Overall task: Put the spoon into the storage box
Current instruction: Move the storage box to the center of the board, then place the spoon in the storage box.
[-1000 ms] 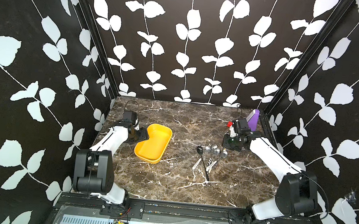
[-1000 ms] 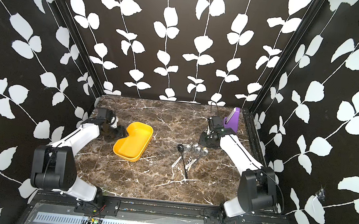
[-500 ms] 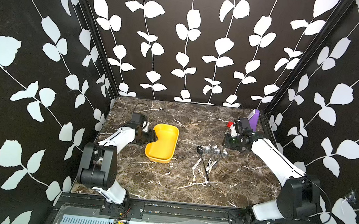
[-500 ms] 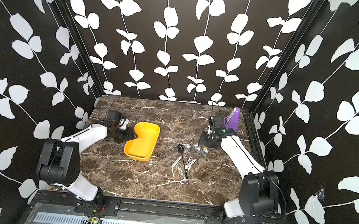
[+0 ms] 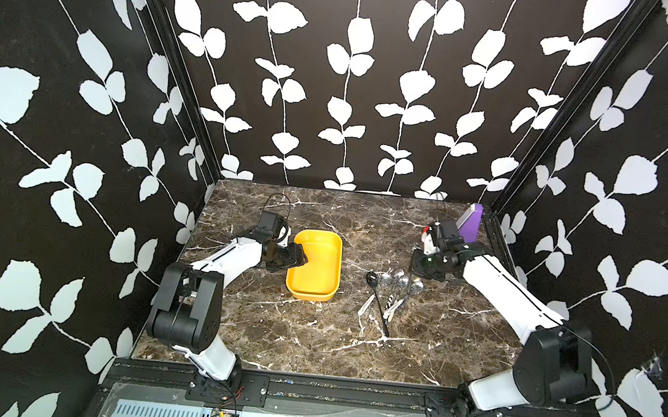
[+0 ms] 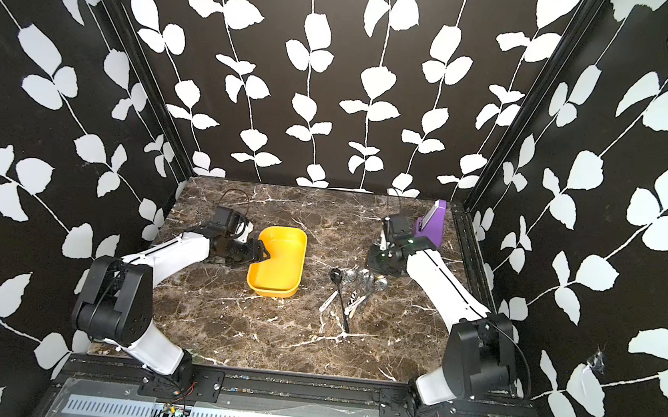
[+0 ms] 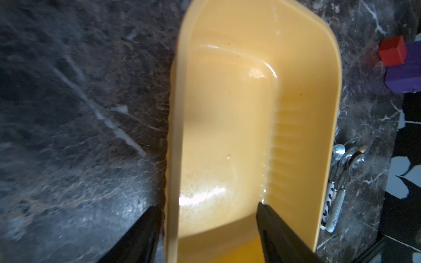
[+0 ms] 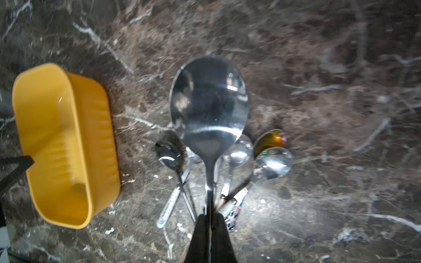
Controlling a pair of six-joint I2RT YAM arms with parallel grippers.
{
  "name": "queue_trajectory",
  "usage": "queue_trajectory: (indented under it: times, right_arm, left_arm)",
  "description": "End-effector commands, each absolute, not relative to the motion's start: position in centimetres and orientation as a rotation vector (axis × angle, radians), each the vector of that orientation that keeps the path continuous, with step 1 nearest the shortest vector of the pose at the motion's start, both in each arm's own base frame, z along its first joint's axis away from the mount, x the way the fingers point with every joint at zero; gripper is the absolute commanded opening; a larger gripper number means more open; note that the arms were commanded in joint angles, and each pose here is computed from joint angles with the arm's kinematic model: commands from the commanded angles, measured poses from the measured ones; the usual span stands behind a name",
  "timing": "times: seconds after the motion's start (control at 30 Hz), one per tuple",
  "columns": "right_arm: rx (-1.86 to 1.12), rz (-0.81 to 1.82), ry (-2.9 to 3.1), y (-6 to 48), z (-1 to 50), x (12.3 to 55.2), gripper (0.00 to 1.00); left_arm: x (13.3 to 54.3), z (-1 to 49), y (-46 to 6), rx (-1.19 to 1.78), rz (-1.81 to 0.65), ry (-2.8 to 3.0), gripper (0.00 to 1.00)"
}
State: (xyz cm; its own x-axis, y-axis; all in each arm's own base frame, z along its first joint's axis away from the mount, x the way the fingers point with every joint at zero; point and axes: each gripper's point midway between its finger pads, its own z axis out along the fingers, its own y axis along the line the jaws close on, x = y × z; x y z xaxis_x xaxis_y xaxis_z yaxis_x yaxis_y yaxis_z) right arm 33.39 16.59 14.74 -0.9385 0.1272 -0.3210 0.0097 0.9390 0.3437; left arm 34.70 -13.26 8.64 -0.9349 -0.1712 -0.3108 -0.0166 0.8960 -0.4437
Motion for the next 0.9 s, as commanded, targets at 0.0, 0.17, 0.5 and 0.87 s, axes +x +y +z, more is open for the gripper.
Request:
queue_trajectory:
  times: [0.0,0.17,0.5,0.87]
  right_arm:
    - [0.025,0.599,2.68,20.8,18.3,35.1,0.0]
    - [-0.101,0.665,2.687,27.7,19.1,36.5,0.0]
    - [-0.229,0.771,2.729,40.2,17.6,39.0,0.0]
    - [-0.203,0.848,2.802,46.0,13.0,38.5,0.0]
  left_arm:
    - [34.8,13.0,-11.2,-0.141,-0.511,2.643,0.77]
    - [33.2,15.5,-7.3,-0.286,-0.485,2.575,0.75]
    - [28.9,16.5,-4.9,-0.354,-0.447,2.537,0.73]
    - [28.5,16.6,-4.5,-0.337,-0.419,2.537,0.73]
